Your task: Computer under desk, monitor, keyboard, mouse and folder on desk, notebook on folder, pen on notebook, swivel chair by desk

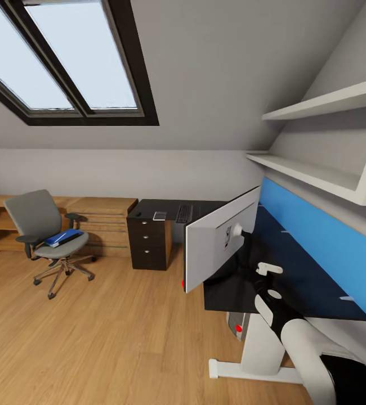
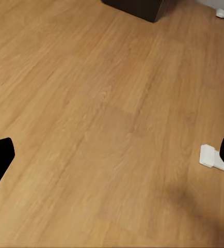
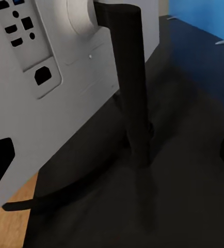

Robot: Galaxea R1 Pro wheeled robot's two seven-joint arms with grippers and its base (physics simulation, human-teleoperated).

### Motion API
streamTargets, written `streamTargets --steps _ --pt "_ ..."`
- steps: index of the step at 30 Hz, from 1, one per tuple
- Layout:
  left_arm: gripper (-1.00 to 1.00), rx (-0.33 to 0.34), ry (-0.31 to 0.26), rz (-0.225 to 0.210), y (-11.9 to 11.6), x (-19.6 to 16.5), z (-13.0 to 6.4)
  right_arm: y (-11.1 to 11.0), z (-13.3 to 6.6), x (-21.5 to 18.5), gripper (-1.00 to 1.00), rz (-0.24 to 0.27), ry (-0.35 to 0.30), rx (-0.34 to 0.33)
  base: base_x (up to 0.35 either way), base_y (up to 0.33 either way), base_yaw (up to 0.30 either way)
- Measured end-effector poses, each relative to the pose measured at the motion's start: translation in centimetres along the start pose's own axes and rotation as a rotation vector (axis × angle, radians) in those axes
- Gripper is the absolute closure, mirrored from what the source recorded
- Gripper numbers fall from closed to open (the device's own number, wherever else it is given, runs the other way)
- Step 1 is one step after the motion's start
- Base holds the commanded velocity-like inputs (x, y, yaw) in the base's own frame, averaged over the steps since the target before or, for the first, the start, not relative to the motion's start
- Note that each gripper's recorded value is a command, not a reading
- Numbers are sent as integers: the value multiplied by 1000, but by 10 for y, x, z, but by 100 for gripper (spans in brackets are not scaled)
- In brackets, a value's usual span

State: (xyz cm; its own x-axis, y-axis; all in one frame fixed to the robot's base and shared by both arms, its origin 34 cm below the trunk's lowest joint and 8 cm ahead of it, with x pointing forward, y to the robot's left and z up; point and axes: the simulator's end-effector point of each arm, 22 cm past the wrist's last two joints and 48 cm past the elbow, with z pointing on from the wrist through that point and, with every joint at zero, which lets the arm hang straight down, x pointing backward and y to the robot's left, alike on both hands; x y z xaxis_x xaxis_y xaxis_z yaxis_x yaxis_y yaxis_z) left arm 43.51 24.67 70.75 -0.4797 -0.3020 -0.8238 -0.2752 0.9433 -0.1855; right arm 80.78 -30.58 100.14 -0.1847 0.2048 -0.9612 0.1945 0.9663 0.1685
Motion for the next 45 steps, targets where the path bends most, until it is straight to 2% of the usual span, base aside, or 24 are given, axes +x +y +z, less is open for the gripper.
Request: streamTargets --steps 2,5,7,10,13,18,21,27,34,41,45 --pt "-100 -12 48 -26 -15 -13 13 0 0 0 -100 1 1 0 0 0 0" --pt "-100 42 105 -45 -53 -44 27 2 0 1 -100 4 2 -2 0 0 0" --pt "-100 85 91 -58 -76 -72 30 2 0 2 -100 6 5 -2 0 0 0" --pt "-100 105 76 -66 -87 -88 31 2 -1 6 -100 7 12 -1 0 0 0" --pt "-100 107 62 -65 -85 -96 32 1 -2 11 -100 7 24 2 0 0 0" --pt "-100 89 8 -53 -65 -110 36 0 -2 13 -100 2 28 1 2 0 0" --pt "-100 77 -5 -49 -57 -110 36 -1 -2 12 -100 0 24 1 144 0 0" --pt "-100 72 -8 -44 -54 -108 36 -3 -3 -1 -100 -8 -49 0 290 0 0" --pt "-100 74 -7 -43 -55 -107 36 2 -6 -2 -100 -71 -85 -19 111 0 0" --pt "-100 77 -6 -43 -57 -106 36 -1 -8 -3 -100 -82 -120 -20 13 0 0" --pt "-100 77 -5 -43 -57 -106 36 -1 -10 -10 -100 -84 -161 -22 3 0 0"
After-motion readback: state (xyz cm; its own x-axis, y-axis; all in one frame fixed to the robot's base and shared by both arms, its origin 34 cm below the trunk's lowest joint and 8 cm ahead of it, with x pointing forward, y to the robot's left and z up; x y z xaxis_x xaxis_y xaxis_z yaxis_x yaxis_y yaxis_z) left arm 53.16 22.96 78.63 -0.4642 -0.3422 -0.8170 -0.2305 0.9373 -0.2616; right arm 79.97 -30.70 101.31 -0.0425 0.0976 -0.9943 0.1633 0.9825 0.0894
